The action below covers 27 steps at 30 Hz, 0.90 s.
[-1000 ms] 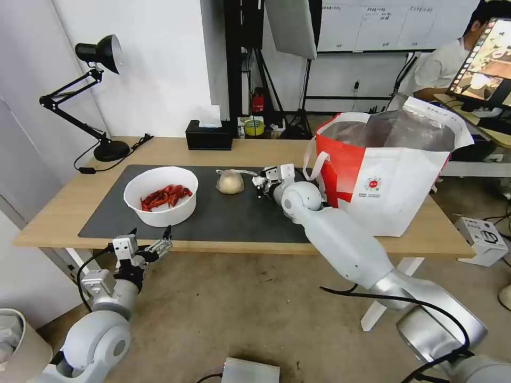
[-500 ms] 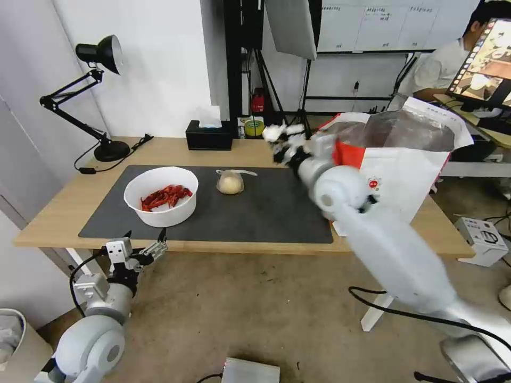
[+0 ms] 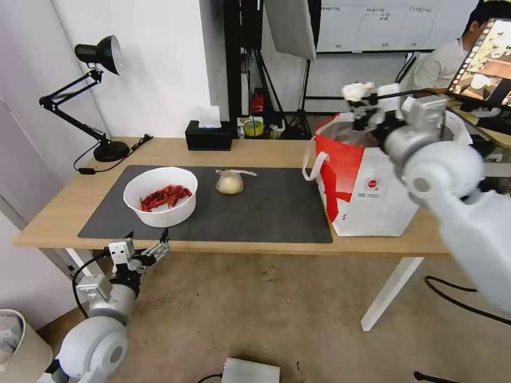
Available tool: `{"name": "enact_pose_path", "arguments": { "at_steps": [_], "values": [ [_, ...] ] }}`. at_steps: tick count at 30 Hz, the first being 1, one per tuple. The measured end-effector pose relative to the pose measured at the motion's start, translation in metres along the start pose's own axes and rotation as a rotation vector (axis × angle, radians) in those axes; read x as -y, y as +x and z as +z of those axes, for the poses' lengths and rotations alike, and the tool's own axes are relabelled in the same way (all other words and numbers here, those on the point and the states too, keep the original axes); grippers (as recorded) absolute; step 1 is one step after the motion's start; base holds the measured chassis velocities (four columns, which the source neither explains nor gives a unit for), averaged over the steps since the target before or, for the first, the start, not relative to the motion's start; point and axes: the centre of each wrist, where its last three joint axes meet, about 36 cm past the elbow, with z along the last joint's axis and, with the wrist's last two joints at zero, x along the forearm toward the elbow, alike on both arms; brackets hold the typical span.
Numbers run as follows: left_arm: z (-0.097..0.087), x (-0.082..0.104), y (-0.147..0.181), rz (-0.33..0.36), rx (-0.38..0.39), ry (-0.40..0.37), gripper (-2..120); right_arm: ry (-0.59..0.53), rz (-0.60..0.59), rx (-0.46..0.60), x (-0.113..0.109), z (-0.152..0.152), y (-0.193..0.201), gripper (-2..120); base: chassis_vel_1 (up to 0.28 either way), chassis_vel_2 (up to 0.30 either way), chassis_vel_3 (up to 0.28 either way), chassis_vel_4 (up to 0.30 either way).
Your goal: Pick up the trash from the table and place it into the takeout bag.
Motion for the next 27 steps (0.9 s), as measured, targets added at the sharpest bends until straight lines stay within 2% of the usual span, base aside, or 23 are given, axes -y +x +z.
{"name": "enact_pose_path", "arguments": {
  "at_steps": [5,12,14,16,17,19,22,23,26,27],
  "values": [
    [-0.004,-0.002,-0.002,0.000,0.007,0.004,100,-0.031,0.056,-0.058,0.011,0.010,-0.001,0,0.000,0.000,0.000,0.000],
    [-0.004,-0.005,-0.002,-0.003,0.005,0.003,100,-0.059,0.116,-0.122,0.013,0.019,0.000,1,0.000,0.000,0.000,0.000],
    [-0.005,-0.004,-0.001,-0.001,0.008,0.008,100,-0.058,0.125,-0.126,0.014,0.018,0.001,10,0.000,0.000,0.000,0.000],
    [-0.005,-0.003,0.000,0.000,0.008,0.009,100,-0.056,0.130,-0.127,0.016,0.017,0.002,14,0.000,0.000,0.000,0.000],
    [-0.006,-0.002,0.000,0.002,0.010,0.011,100,-0.053,0.133,-0.126,0.017,0.015,0.003,21,0.000,0.000,0.000,0.000],
    [-0.006,-0.002,0.001,0.003,0.012,0.012,100,-0.049,0.135,-0.124,0.018,0.013,0.004,24,0.000,0.000,0.000,0.000],
    [-0.007,0.001,0.002,0.006,0.017,0.016,100,-0.034,0.140,-0.124,0.021,0.010,0.007,40,0.000,0.000,0.000,0.000],
    [-0.007,0.001,0.002,0.006,0.017,0.016,100,-0.034,0.140,-0.124,0.021,0.010,0.007,40,0.000,0.000,0.000,0.000],
    [-0.008,0.003,0.005,0.009,0.019,0.017,100,-0.030,0.141,-0.127,0.021,0.010,0.008,53,0.000,0.000,0.000,0.000],
    [-0.008,0.003,0.005,0.009,0.019,0.017,100,-0.030,0.141,-0.127,0.021,0.010,0.008,53,0.000,0.000,0.000,0.000]
  ]
}}
